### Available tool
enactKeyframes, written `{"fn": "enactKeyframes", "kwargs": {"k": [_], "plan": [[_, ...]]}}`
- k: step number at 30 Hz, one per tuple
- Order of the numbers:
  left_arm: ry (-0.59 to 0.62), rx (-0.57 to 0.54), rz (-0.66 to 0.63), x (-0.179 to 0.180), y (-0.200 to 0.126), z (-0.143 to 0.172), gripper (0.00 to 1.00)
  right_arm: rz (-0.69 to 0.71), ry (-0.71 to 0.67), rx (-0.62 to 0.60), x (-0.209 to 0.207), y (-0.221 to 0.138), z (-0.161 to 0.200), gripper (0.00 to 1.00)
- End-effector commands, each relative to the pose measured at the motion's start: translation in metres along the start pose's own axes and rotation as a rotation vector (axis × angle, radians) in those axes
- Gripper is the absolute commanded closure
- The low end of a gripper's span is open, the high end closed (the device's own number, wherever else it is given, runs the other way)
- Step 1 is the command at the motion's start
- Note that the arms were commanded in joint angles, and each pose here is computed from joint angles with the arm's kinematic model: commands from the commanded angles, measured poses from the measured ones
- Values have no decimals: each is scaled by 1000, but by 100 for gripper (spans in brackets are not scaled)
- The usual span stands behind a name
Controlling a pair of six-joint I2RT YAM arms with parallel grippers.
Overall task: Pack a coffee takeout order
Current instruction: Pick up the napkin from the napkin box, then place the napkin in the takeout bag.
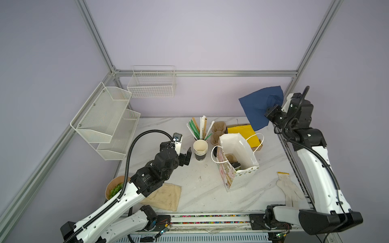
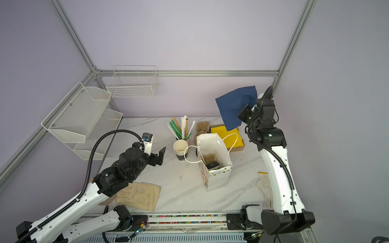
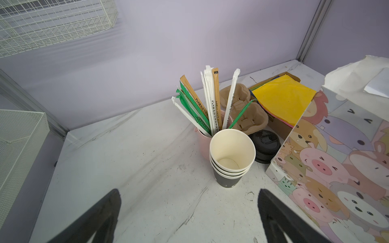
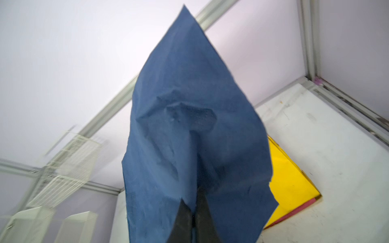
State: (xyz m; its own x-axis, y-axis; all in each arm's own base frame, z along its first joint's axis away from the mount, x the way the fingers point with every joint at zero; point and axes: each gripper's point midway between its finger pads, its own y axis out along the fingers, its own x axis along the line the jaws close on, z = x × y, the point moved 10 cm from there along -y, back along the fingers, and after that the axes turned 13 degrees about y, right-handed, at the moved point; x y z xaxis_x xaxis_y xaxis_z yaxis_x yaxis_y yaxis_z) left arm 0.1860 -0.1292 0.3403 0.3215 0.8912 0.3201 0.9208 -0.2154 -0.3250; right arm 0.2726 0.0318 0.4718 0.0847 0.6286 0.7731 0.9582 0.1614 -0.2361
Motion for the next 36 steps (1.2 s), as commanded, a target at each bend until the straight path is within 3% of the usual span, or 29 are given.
{"fn": "enactKeyframes", "kwargs": {"k": [1,6,12,19,24,32,36], "plan": [[-5,-16,11,0,-1,4,0,-198,-58,35,17,-34,3,100],[-9,-20,18,-1,-1,3,0,-353,-101,92,29,-68,12,100],[-13,-24,11,1,-3,3,0,-369,-133,219,21,-60,41,100],[-13,-26,-1,2,-4,3,0,-215,-245,306,31,-41,109,100],[-8,-18,-1,2,-4,5,0,-28,-248,256,-1,-32,122,100],[0,-11,10,0,-1,5,0,85,-248,399,-43,-11,169,100],[1,-8,12,-1,-1,5,0,147,-261,407,-52,-9,183,100]]}}
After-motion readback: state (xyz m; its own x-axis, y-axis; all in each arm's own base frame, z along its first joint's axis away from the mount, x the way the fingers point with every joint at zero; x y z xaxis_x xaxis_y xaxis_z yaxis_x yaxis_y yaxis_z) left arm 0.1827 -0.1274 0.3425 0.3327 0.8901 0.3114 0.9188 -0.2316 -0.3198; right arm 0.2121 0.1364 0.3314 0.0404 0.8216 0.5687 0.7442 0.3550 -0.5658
